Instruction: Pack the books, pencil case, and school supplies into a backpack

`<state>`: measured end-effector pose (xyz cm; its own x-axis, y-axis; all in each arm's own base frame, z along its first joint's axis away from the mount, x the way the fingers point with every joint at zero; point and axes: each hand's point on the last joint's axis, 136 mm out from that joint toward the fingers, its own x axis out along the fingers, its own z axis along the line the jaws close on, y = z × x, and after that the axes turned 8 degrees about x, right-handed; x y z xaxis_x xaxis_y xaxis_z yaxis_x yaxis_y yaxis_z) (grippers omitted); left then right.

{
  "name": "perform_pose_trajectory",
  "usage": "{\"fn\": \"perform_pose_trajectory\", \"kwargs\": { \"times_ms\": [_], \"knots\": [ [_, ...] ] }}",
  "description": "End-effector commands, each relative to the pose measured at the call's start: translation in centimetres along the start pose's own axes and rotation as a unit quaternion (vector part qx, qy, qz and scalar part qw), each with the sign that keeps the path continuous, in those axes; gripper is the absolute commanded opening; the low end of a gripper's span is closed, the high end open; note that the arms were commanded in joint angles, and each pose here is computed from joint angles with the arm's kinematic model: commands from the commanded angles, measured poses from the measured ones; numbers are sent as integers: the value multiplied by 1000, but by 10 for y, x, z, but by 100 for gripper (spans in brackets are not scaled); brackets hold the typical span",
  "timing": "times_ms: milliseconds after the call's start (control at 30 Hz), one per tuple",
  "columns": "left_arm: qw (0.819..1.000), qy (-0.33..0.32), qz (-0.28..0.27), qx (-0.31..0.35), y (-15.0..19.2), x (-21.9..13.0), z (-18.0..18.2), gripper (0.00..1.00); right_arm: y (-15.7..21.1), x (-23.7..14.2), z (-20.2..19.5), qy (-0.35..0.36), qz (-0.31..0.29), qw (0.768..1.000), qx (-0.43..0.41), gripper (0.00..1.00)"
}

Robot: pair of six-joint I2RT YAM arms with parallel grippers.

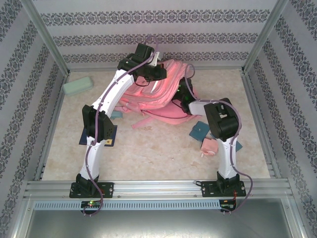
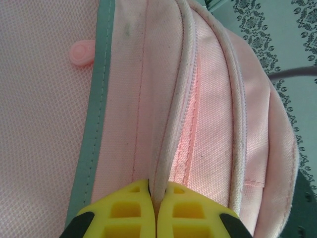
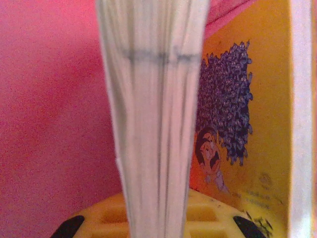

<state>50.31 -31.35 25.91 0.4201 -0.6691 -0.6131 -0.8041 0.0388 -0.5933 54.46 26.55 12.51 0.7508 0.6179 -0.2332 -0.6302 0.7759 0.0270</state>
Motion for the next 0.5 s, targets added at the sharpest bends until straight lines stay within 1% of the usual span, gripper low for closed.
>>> {"fn": "perform_pose_trajectory", "kwargs": {
  "times_ms": [0, 33, 100, 133, 200, 233, 300, 367, 400, 467],
  "knots": [
    [996, 56, -53, 33, -30, -35, -46, 0, 6, 20, 20, -6, -9, 1000, -26, 2],
    [996, 54, -54, 34, -31, -36, -45, 0, 6, 24, 16, 4, -8, 1000, -22, 7],
    [997, 47, -51, 34, -29, -34, -42, 0, 5, 24, 9, 23, -6, 999, -22, 26],
    [997, 47, -49, 34, -27, -34, -42, 0, 6, 23, 9, 27, -5, 999, -29, 33],
    [997, 45, -47, 34, -27, -34, -41, 0, 4, 16, 5, 51, -8, 998, -38, 44],
    [997, 44, -46, 34, -26, -34, -40, 0, 3, 13, 3, 65, -7, 997, -44, 47],
    [997, 43, -46, 35, -26, -33, -40, 0, 3, 5, 3, 83, -6, 995, -54, 51],
    [998, 39, -45, 36, -26, -32, -38, 0, 0, -4, 3, 95, -11, 993, -62, 66],
    [998, 38, -45, 36, -25, -32, -37, 0, -2, -9, 2, 103, -14, 992, -64, 77],
    [998, 36, -43, 37, -24, -31, -36, 0, -6, -18, -1, 115, -20, 991, -66, 78]
  ]
}}
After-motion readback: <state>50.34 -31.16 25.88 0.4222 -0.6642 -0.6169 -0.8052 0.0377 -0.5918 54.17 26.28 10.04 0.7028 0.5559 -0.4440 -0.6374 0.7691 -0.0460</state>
